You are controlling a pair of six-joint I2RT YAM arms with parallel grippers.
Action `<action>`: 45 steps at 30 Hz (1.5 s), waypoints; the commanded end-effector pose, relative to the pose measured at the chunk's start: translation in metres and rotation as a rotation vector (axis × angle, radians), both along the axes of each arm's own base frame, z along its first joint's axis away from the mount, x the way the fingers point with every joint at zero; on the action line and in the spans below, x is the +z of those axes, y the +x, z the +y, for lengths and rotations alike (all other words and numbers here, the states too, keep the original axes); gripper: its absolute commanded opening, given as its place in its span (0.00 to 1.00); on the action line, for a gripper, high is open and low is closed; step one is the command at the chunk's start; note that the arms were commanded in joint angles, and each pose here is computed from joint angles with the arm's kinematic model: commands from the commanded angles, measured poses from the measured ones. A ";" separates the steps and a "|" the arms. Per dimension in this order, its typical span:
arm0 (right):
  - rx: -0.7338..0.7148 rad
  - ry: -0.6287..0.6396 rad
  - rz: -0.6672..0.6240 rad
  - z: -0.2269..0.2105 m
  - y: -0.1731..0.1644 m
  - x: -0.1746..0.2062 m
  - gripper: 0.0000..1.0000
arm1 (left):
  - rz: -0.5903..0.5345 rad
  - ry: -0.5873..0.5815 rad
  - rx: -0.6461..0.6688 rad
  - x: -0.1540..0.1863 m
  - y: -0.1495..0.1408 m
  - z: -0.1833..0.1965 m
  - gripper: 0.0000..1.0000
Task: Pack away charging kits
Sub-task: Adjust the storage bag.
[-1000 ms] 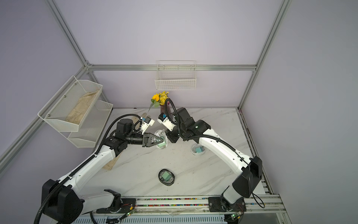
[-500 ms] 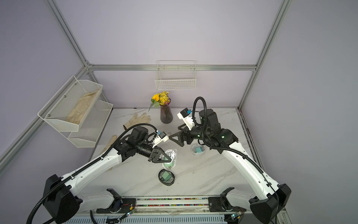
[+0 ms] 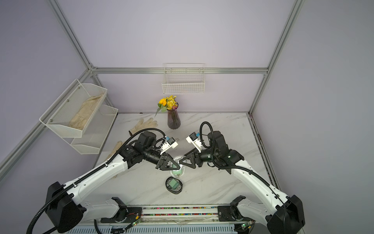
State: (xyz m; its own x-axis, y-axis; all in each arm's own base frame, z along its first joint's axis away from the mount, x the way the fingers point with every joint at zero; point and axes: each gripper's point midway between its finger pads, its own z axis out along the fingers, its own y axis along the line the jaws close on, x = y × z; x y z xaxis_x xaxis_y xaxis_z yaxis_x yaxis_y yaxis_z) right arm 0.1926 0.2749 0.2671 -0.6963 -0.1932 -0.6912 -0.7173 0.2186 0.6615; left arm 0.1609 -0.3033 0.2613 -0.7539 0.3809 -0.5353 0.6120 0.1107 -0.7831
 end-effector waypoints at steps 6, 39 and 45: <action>0.055 0.105 0.018 0.008 -0.001 0.006 0.00 | -0.130 -0.119 -0.057 0.052 0.003 -0.008 0.00; -0.751 0.893 0.154 -0.060 0.081 0.092 0.00 | -0.083 -0.656 0.713 0.065 0.133 -0.019 0.81; -0.790 0.896 0.221 -0.049 0.086 0.072 0.00 | -0.052 -0.709 0.741 0.066 0.139 -0.029 0.78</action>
State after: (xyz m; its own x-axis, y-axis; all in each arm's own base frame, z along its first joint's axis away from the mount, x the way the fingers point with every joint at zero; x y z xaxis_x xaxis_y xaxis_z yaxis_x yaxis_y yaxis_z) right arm 0.2856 0.2316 0.3154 -0.5488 0.7813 -0.2973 -0.4048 0.0627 0.9123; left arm 0.2931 -0.3302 0.2847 -0.6925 -0.5093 -0.5109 0.5580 0.0706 -0.8268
